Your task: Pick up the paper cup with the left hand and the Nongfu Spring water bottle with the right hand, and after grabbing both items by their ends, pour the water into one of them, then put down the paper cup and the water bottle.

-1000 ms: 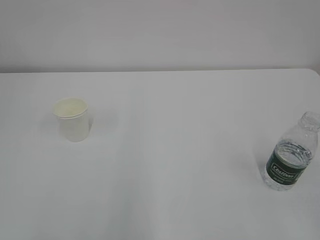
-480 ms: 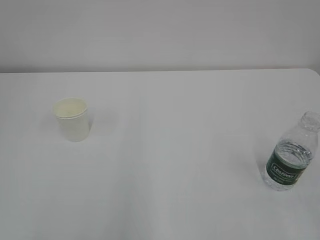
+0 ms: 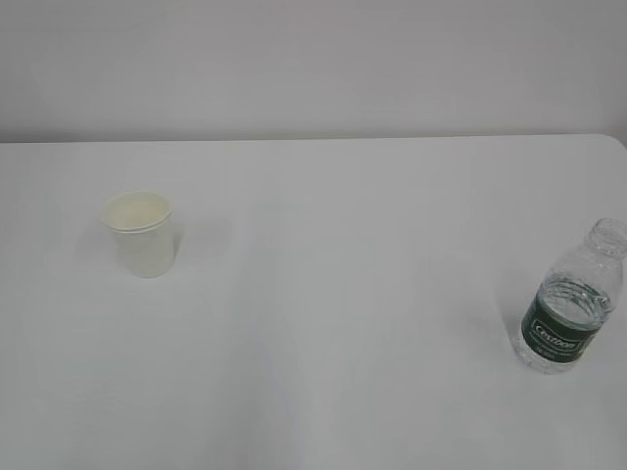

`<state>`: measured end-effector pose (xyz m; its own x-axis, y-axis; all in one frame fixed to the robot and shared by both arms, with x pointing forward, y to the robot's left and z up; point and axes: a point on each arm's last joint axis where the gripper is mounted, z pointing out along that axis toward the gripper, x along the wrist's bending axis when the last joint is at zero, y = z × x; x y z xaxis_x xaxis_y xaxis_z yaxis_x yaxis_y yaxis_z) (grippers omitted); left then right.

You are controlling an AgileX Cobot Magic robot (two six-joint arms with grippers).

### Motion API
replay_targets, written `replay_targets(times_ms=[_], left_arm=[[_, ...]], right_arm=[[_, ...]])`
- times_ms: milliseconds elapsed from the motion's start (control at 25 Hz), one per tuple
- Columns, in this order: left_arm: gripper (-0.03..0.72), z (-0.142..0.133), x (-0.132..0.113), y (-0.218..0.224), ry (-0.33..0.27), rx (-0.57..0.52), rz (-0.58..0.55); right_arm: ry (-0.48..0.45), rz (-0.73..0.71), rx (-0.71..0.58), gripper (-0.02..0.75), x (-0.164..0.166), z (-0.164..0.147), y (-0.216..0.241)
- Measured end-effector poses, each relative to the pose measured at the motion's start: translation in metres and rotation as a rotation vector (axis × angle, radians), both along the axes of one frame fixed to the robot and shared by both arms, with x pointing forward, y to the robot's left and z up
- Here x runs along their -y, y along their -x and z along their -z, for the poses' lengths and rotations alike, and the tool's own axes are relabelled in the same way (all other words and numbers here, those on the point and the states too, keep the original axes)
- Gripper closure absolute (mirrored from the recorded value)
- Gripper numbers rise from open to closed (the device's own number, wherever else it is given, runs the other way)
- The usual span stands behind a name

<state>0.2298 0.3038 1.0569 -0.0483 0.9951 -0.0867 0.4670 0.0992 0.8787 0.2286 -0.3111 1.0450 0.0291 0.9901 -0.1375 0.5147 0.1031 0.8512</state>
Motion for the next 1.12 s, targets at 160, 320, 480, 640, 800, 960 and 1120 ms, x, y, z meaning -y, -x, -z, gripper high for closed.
replay_targets(times_ms=[160,320,480,640,800,960,1120], left_arm=[[0.102,-0.001,0.0,0.0,0.004,0.005,0.003],[0.103,-0.01,0.001,0.003,0.007,0.037,0.012],[0.111,-0.023,0.001,-0.005,-0.028,0.032,0.031],[0.112,-0.038,0.002,-0.02,-0.035,0.066,0.035],[0.112,-0.051,0.003,-0.032,-0.028,0.126,0.04],[0.112,-0.056,0.004,-0.048,-0.024,0.113,0.043],[0.112,-0.063,0.005,-0.06,-0.016,0.102,0.047]], right_arm=[[0.0,-0.002,0.021,0.153,0.0,-0.003,0.0],[-0.013,-0.015,0.094,0.153,-0.001,-0.016,0.003],[-0.023,-0.029,0.17,0.152,-0.003,-0.026,0.004],[-0.025,-0.034,0.221,0.152,-0.003,-0.035,0.005],[-0.05,-0.057,0.266,0.153,-0.006,-0.049,-0.002],[-0.105,-0.095,0.27,0.153,-0.012,-0.056,-0.013],[-0.117,-0.105,0.283,0.153,-0.013,-0.059,-0.018]])
